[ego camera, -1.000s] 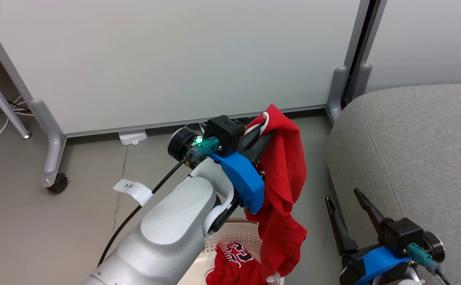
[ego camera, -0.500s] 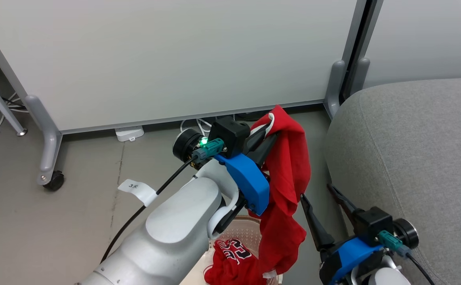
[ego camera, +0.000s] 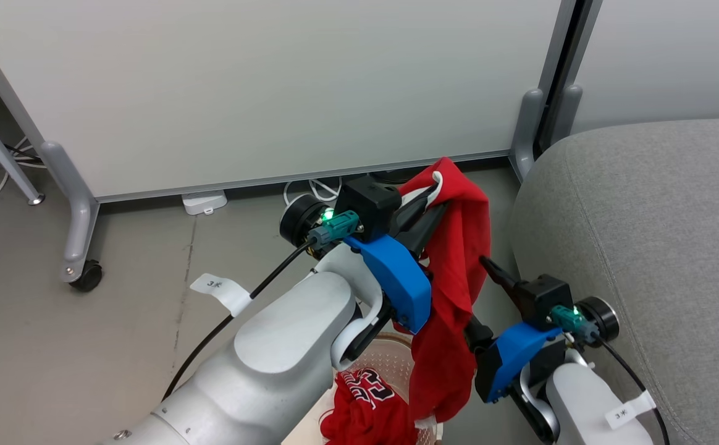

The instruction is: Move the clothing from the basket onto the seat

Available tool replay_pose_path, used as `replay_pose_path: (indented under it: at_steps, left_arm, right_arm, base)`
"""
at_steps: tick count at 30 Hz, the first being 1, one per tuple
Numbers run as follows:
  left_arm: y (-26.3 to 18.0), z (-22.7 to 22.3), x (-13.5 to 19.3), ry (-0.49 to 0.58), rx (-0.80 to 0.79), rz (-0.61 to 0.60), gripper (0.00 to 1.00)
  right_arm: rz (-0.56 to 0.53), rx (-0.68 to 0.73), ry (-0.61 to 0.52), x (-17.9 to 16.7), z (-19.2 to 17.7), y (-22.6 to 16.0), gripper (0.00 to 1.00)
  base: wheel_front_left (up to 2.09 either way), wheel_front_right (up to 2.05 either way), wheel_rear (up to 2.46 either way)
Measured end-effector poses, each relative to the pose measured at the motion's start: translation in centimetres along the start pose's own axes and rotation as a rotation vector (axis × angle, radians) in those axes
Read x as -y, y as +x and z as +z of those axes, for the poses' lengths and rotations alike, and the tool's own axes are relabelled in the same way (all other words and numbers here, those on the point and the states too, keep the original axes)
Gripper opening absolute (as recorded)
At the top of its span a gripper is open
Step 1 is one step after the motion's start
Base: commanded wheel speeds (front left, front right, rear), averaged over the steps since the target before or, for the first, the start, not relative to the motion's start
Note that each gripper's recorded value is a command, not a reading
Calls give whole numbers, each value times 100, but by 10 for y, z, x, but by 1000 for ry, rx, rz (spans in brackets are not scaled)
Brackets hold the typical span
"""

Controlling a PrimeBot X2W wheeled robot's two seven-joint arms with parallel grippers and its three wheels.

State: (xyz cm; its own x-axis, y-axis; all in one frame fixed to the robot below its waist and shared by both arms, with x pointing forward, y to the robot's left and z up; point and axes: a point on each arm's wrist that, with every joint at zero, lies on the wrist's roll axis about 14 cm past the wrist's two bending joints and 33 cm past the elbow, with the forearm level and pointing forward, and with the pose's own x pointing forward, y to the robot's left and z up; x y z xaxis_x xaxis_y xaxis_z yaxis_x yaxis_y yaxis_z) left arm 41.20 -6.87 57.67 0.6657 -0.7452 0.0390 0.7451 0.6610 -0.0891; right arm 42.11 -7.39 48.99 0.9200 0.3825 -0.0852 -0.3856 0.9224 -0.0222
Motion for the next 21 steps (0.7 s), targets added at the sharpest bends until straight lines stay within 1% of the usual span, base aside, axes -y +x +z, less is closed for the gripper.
replay_pose_path:
  at_steps: [5, 10, 16, 21]
  left_arm:
    - [-1, -2, 2, -4, -6, -5, 0]
    - [-3, 0, 3, -5, -5, -6, 0]
    - [-3, 2, 5, -1, -2, -4, 0]
    - [-3, 3, 7, -1, -1, -9, 0]
  right_arm:
    - [22, 4, -2, -3, 4, 12, 100]
    - [45, 16, 21, -9, 11, 20, 100]
    - [29, 30, 50, -2, 17, 25, 100]
    - [24, -1, 51, 0, 9, 25, 100]
  base:
    - [0, 0, 0]
    - [0, 0, 0]
    - [0, 0, 0]
    - [0, 0, 0]
